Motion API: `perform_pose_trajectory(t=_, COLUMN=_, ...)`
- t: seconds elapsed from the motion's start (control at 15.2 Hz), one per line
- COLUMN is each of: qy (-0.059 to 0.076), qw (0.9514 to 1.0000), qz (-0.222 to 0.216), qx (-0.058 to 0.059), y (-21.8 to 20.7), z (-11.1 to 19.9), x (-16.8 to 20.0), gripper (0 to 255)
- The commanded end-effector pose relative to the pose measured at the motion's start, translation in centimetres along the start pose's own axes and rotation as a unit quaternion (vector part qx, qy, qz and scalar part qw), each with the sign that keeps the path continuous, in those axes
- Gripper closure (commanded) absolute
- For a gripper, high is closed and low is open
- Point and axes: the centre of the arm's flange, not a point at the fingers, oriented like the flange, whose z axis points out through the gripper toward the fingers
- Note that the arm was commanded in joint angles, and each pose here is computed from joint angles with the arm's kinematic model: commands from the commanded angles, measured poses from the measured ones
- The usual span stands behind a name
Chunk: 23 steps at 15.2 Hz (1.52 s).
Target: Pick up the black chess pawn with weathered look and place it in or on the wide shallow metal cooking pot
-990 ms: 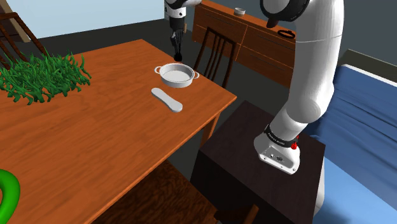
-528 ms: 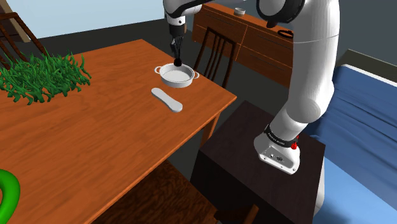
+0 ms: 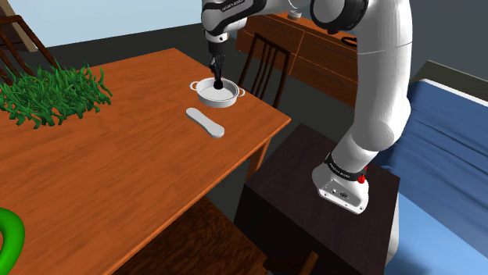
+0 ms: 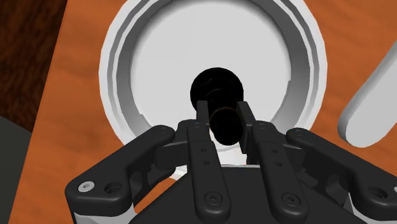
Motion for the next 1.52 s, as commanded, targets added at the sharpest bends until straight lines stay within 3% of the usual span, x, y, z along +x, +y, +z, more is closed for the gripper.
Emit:
perform_pose_trajectory(t=0.0, qy=0.000, qw=1.0000, qz=0.000, qx=0.000, y=0.0, z=0.6, x=0.1, gripper=255)
perform_pose_trajectory(t=0.46, qy=0.000, qw=1.0000, qz=0.000, qx=0.000, y=0.0, z=0.6, x=0.1, gripper=255)
perform_pose_trajectory(t=0.53, qy=0.000, qw=1.0000, qz=0.000, qx=0.000, y=0.0, z=0.6, x=0.1, gripper=0)
perform_pose_trajectory(t=0.86, qy=0.000, qw=1.0000, qz=0.000, qx=0.000, y=0.0, z=0.6, x=0.1, gripper=0)
perform_pose_trajectory(t=1.12, qy=0.000, qw=1.0000, qz=0.000, qx=0.000, y=0.0, z=-4.4, x=0.1, gripper=0)
perform_pose_trajectory(t=1.45, qy=0.000, qw=1.0000, qz=0.000, qx=0.000, y=0.0, z=-4.4, x=0.1, gripper=0)
